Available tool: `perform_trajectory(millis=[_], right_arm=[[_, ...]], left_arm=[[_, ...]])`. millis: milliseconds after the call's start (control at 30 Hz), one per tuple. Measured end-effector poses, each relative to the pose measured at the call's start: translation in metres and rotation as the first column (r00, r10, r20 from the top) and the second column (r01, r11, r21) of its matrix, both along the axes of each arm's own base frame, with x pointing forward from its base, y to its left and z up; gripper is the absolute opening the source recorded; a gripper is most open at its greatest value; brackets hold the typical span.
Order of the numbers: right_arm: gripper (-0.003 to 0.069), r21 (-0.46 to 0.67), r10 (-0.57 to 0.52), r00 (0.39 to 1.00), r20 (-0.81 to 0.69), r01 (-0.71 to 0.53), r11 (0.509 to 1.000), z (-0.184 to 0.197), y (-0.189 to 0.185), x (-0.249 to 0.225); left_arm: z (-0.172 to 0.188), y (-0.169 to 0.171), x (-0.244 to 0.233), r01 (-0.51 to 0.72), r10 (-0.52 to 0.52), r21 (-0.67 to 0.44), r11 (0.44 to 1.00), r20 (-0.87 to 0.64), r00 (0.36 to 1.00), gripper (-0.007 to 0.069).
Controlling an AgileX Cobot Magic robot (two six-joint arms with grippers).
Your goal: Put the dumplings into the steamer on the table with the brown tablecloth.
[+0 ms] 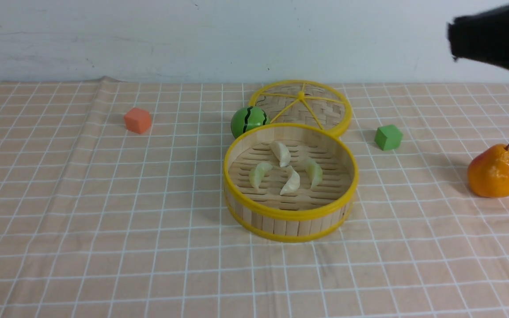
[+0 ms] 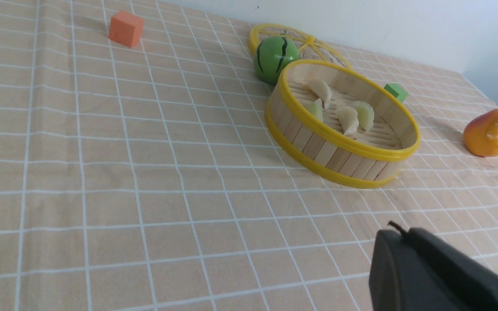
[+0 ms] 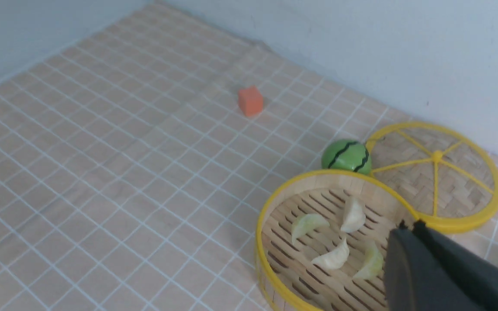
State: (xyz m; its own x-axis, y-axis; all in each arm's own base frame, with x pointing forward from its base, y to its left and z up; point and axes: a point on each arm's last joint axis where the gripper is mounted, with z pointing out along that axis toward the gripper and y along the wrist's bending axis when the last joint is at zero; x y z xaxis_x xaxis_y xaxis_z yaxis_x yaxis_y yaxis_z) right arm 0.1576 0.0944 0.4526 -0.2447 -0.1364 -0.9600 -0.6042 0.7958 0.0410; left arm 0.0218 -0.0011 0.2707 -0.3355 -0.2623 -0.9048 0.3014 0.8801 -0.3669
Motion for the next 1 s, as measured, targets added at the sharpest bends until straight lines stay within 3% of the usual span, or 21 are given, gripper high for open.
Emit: perform_trajectory(millis=[133, 333, 1000], right_arm=[[-0.0018, 0.07, -0.03, 0.993, 0.114, 0.022, 0.997, -0.026, -0.025, -0.051], [-0.0014, 0.11, -0.043, 0.985, 0.17, 0.024, 0.994, -0.043, -0.04, -0.082], [0.0, 0.114, -0.05, 0.982, 0.18, 0.029, 0.993, -0.051, -0.043, -0.087]], left_arm=[[0.001, 0.0, 0.0, 0.001, -0.001, -0.003, 1.0, 0.007, 1.0, 0.0017], [0.001, 0.0, 0.0, 0.002, -0.002, -0.006, 1.0, 0.012, 1.0, 0.0018], [0.001, 0.0, 0.0, 0.002, -0.002, -0.006, 1.0, 0.013, 1.0, 0.0034]])
